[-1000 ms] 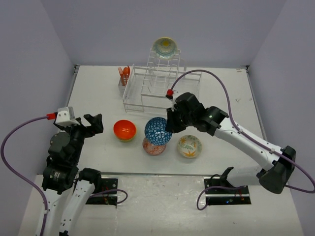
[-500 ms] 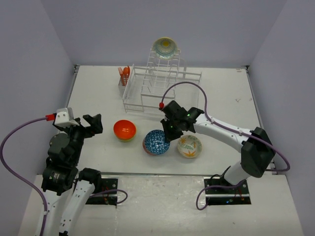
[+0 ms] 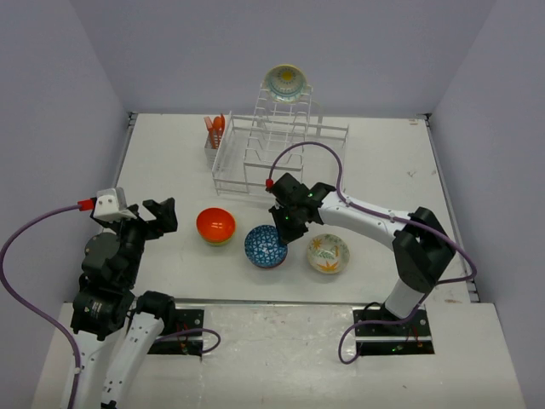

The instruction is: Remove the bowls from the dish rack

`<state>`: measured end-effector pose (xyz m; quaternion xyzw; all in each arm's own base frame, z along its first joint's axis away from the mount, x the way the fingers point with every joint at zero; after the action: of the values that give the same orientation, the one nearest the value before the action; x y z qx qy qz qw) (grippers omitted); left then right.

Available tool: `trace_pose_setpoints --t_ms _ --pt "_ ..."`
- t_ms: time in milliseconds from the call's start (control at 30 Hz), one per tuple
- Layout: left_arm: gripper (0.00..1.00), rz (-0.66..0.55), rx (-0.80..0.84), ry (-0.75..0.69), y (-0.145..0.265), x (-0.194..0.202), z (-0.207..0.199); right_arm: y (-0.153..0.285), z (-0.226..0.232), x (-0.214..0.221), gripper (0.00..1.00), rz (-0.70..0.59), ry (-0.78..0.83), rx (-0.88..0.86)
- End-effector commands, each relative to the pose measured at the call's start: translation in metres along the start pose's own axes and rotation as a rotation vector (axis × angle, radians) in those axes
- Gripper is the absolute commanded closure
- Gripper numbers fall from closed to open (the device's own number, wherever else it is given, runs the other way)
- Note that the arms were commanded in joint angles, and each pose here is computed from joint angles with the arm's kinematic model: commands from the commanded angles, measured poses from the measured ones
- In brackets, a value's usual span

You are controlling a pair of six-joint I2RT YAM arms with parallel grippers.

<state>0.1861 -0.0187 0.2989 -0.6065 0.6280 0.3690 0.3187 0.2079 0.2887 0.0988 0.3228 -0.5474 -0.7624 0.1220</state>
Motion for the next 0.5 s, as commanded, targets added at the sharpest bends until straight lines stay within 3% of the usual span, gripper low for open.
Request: trace_pose_setpoints --t_ms 0,467 --pt "0.00 -0.021 0.004 0.006 -0.0003 -0.0019 -0.0002 0.0072 0.0116 -0.0207 0.90 -0.061 0.010 -0.046" --pt "0.00 -0.021 0.008 0.008 0.0004 -0.0017 -0.0009 0.0047 0.0096 -0.0171 0.77 -0.055 0.018 -0.037"
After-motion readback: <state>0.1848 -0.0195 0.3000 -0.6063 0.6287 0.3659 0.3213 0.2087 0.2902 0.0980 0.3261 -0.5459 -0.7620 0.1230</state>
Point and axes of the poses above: each gripper's point midway between its finger pads, its own y axis back along the fingers, its own z axis along the line the jaws close on, x = y × z, the point moved 2 cm from there along y, back along the fingers, and after that the axes turned 15 degrees about y, right-handed, at the moved point
